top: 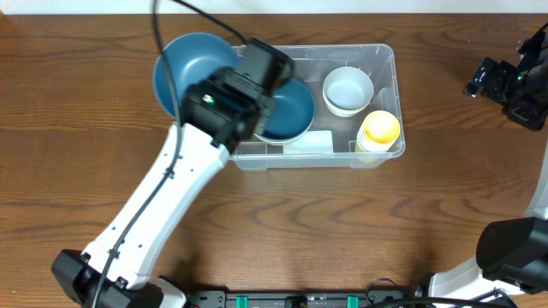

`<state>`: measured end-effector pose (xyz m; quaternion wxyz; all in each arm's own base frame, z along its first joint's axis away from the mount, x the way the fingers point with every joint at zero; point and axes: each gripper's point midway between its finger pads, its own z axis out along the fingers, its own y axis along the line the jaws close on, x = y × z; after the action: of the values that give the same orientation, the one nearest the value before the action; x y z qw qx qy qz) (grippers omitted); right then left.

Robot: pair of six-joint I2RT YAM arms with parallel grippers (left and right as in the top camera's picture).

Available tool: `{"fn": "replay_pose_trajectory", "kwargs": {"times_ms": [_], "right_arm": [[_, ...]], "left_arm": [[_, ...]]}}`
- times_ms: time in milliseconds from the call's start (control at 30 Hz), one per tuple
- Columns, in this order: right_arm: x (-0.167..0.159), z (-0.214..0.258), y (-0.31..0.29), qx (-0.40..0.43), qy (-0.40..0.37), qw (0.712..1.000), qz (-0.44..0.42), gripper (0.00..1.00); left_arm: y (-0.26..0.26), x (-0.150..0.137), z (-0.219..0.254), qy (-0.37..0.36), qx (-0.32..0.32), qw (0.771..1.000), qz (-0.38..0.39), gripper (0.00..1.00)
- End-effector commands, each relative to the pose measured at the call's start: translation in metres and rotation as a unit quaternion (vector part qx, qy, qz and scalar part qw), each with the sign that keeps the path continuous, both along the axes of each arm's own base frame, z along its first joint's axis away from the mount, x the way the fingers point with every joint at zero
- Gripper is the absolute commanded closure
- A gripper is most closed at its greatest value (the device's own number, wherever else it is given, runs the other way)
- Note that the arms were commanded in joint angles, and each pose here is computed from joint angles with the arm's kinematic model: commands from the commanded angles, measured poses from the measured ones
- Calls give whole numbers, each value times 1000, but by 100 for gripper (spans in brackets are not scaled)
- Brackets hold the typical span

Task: Pack container
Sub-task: 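Stack the second blue bowl onto the bowls in the bin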

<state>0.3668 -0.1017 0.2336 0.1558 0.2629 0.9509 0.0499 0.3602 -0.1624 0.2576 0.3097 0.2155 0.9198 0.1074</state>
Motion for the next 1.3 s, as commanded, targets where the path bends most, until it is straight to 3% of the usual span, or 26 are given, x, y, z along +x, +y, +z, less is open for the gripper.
{"fn": "replay_pose_trajectory", "kwargs": {"times_ms": [0,333,633,900,933,1067,1267], "right_arm": [[2,4,-1,-5,-6,1000,-2,1],[2,4,-1,-4,-6,1000,-2,1],[2,4,-1,-4,-6,1000,-2,1],[2,4,-1,-4,-6,1000,-2,1],[2,4,-1,-4,-6,1000,-2,1],[2,4,-1,-4,-6,1000,-2,1],[2,4,-1,-5,-6,1000,-2,1]], "left_arm": [[-13,0,21,-47,26,998,-20,94],[-94,-13,-13,-36,47,991,-119,94],[-112,-2,-83,23,100,986,-130,94],[-123,8,-96,15,99,986,-134,94],[-123,9,-95,13,97,986,-133,93],[-116,13,-96,17,100,987,-125,69],[-88,18,-101,41,112,988,-94,66]]}}
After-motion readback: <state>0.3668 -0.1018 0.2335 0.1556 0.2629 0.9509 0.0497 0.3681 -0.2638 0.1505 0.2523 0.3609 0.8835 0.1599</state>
